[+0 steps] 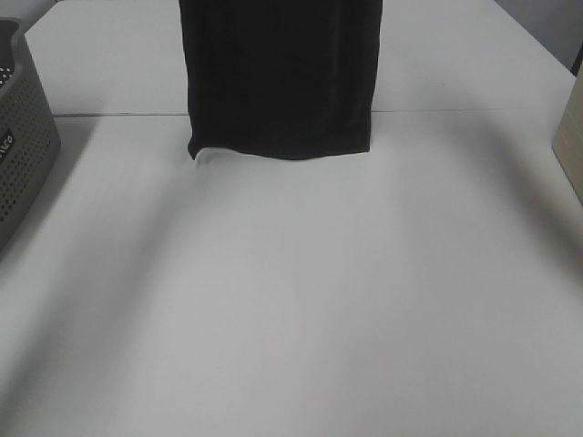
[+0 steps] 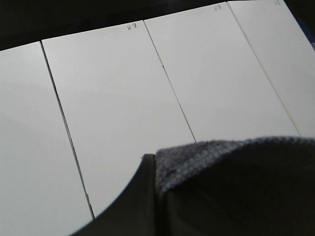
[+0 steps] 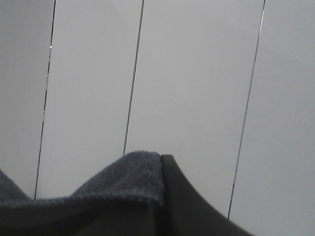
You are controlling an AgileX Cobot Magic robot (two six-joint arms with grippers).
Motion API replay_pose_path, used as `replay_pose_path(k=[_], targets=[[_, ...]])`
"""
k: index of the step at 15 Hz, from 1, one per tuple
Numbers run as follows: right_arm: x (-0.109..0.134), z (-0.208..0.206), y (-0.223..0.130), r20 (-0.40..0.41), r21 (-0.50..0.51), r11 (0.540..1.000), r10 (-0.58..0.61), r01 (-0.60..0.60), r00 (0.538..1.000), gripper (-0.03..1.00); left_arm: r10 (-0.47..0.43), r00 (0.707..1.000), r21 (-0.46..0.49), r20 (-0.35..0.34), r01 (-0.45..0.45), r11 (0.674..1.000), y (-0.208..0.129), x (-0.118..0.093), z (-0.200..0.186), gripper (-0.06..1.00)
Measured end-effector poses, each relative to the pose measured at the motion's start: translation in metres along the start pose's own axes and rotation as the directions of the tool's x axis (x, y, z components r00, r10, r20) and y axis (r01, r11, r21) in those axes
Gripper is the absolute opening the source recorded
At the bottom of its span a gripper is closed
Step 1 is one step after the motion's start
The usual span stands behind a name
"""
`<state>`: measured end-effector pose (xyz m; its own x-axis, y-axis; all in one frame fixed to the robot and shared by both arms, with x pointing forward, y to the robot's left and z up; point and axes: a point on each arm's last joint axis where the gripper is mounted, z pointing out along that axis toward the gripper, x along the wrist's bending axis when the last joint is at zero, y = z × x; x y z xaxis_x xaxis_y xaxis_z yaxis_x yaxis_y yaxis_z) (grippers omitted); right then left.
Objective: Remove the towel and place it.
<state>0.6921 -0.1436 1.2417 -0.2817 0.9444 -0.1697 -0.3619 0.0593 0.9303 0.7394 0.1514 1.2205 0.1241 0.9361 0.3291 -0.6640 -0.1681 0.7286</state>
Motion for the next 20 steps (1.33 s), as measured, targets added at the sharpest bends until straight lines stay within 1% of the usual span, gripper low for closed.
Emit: replay_pose_path(k=[2,3,5,8,12,13,14,15,16,17,18,19,20], targets=[[-0.007,0.009,-0.002,0.019,-0.038,0.999,-0.005,0.005,1.000,0.02,0.018,1.000,0.003,-0.020,-0.018,1.000,-0.016,0.008,0.001,0.00],[-0.012,0.014,-0.003,0.032,-0.058,0.998,-0.007,0.009,0.999,0.02,0.030,0.999,0.005,-0.035,-0.030,1.000,-0.023,0.015,0.001,0.00],[-0.013,0.017,-0.004,0.035,-0.076,0.997,-0.004,0.006,0.999,0.02,0.019,0.999,0.001,-0.041,-0.019,1.000,-0.024,0.019,0.002,0.00],[-0.011,0.021,-0.015,0.032,-0.050,0.999,0.000,0.002,0.999,0.02,0.026,0.999,0.015,-0.037,-0.026,1.000,-0.027,0.020,0.001,0.00],[-0.011,0.021,-0.018,0.033,-0.020,1.000,0.002,-0.001,0.999,0.02,0.043,0.999,0.042,-0.019,-0.042,0.998,-0.036,0.017,0.000,0.00],[-0.011,0.021,-0.022,0.034,0.024,1.000,0.011,-0.011,0.999,0.02,0.039,0.999,0.069,-0.014,-0.037,0.997,-0.041,0.015,0.000,0.00],[-0.011,0.021,-0.023,0.035,0.033,0.999,0.023,-0.024,0.999,0.02,0.036,0.999,0.078,-0.013,-0.035,0.996,-0.043,0.015,-0.001,0.00],[-0.011,0.021,-0.026,0.037,0.065,0.997,0.038,-0.041,0.999,0.02,0.032,0.999,0.101,-0.010,-0.031,0.994,-0.045,0.015,-0.001,0.00],[-0.011,0.020,-0.030,0.041,0.104,0.993,0.058,-0.062,0.997,0.02,0.020,1.000,0.145,-0.007,-0.019,0.989,-0.048,0.015,-0.001,0.00],[-0.011,0.020,-0.035,0.049,0.164,0.982,0.090,-0.097,0.995,0.02,-0.001,1.000,0.219,-0.001,0.001,0.976,-0.053,0.012,-0.002,0.00],[-0.011,0.018,-0.042,0.061,0.243,0.960,0.125,-0.136,0.990,0.02,-0.016,1.000,0.305,0.007,0.014,0.952,-0.056,0.008,-0.003,0.00],[-0.010,0.015,-0.048,0.072,0.326,0.929,0.160,-0.175,0.984,0.02,-0.024,1.000,0.400,0.018,0.014,0.916,-0.056,0.002,-0.004,0.00],[-0.008,0.011,-0.052,0.082,0.412,0.887,0.191,-0.208,0.978,0.02,-0.033,0.999,0.496,0.026,0.016,0.868,-0.053,-0.002,-0.006,0.00]])
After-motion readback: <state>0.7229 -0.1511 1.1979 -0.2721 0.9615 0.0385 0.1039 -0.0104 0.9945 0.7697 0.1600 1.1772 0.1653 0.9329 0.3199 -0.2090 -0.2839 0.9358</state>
